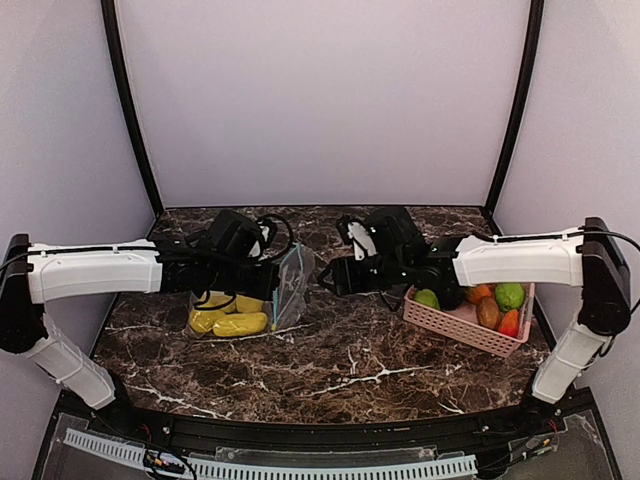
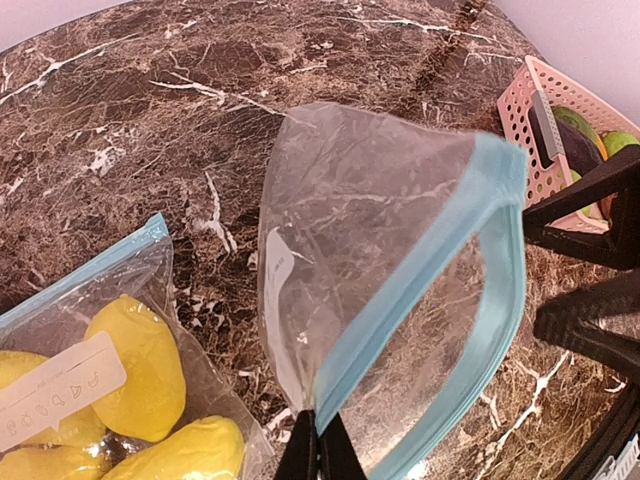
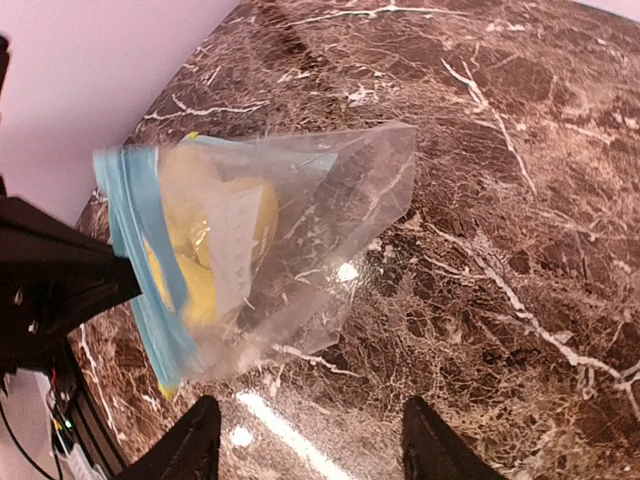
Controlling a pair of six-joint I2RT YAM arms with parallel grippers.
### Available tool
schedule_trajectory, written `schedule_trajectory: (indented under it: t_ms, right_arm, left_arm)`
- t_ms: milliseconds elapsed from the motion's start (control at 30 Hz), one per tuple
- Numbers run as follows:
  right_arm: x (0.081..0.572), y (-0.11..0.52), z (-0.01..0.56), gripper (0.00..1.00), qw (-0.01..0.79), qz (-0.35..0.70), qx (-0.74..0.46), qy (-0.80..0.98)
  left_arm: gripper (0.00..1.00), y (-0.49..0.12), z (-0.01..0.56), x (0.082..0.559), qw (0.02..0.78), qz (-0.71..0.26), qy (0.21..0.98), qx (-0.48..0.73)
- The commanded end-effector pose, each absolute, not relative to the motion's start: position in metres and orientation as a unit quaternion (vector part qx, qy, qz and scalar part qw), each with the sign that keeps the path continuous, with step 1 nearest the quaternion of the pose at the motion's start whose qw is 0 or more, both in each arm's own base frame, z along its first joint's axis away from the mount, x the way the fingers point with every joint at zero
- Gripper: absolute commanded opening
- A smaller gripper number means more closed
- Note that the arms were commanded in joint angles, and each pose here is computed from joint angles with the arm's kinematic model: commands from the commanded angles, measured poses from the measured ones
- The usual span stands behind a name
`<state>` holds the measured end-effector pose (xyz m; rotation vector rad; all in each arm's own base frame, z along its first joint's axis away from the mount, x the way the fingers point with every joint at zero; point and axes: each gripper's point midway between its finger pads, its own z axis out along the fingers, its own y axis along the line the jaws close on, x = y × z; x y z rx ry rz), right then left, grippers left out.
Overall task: Place the food in the zip-top bag and seal the zipper
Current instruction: Open the zipper food storage bag, then pick up the fake fruit from the bin.
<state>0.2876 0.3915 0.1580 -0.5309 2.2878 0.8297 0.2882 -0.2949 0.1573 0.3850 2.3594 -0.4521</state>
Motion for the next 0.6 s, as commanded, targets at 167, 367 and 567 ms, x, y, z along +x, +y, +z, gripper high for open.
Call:
schedule_trajectory:
  t_ms: [167,367,567]
  right_arm:
    - [0.275,0.325,0.198,0.76,0.356,0.268,-0.216,0.869]
    - [0.287,0.229,0.191,0.81,0.353,0.183,-0.143,0.906]
    - [0.308,0.147,0.172,0.84,0.326,0.143,-0.056,0.933]
  left_arm:
    - [0.01,-0.295,0.162,0.285,0.333,-0.177,0.913,0.155]
    - [0.01,-0.291,0.167,0.284,0.335,-0.168,0.913,0.160]
    - [0.01,-0.292,0.173,0.281,0.331,-0.181,0.912,0.163]
